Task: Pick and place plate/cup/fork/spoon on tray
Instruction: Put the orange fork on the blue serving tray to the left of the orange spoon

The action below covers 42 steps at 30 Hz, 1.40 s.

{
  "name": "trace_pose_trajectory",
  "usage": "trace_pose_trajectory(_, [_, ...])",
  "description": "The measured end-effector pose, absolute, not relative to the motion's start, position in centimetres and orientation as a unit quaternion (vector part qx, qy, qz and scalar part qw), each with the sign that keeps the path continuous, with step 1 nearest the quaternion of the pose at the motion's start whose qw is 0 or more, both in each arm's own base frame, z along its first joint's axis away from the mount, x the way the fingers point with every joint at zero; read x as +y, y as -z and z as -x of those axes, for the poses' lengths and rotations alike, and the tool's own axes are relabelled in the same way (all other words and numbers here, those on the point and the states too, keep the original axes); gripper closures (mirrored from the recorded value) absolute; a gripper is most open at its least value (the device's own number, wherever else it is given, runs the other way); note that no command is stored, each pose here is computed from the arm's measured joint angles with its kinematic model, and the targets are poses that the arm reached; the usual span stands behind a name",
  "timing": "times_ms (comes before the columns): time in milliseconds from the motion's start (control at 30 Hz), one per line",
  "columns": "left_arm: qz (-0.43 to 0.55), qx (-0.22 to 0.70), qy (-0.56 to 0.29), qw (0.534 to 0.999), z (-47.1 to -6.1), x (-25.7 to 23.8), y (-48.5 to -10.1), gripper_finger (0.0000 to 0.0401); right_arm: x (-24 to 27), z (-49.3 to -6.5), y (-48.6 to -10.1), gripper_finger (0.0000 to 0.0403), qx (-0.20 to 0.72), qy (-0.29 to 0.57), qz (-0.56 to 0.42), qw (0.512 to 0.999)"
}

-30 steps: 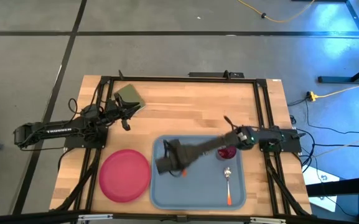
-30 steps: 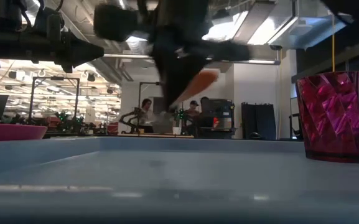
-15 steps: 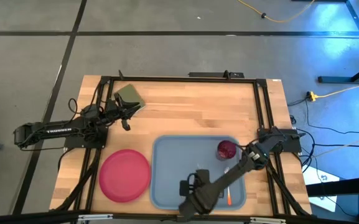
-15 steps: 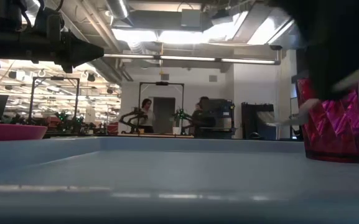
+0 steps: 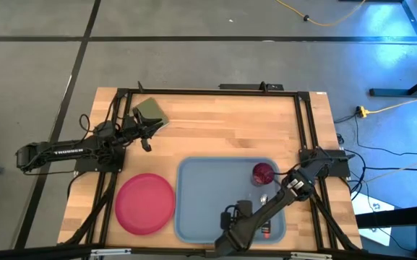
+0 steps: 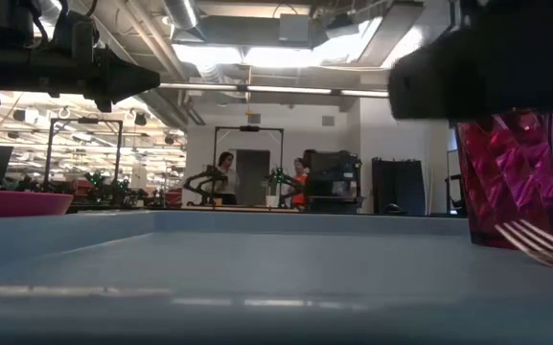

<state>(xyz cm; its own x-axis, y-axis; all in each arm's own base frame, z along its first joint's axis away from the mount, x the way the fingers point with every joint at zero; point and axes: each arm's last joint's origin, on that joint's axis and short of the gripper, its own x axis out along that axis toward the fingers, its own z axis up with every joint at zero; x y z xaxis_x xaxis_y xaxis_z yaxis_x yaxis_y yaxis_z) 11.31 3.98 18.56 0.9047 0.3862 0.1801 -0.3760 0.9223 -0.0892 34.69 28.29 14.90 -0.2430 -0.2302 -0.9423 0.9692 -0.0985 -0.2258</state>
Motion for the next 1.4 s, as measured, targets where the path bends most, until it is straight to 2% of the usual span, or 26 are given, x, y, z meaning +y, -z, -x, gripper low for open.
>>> trace_pose_trajectory(233, [0.026,-0.098,-0.196,0.975,-11.3,4.0,-18.6,0.0328,28.0,-33.8,-13.5,0.0384,0.502,0.653,-0.364,0.435])
trace_pose_trajectory(400, [0.026,-0.097,-0.196,0.975,-11.3,4.0,-18.6,0.0328,28.1,-33.5,-13.3,0.0384,0.507,0.655,-0.36,0.429])
trace_pose_trajectory(667, [0.026,-0.098,-0.197,0.975,-11.3,4.0,-18.6,0.0328,28.1,-33.8,-13.5,0.0375,0.498,0.641,-0.358,0.462])
trace_pose_trajectory(1400, [0.026,-0.098,-0.199,0.975,-11.3,4.0,-18.6,0.0328,26.7,-34.3,-12.7,0.0367,0.488,0.648,-0.341,0.475])
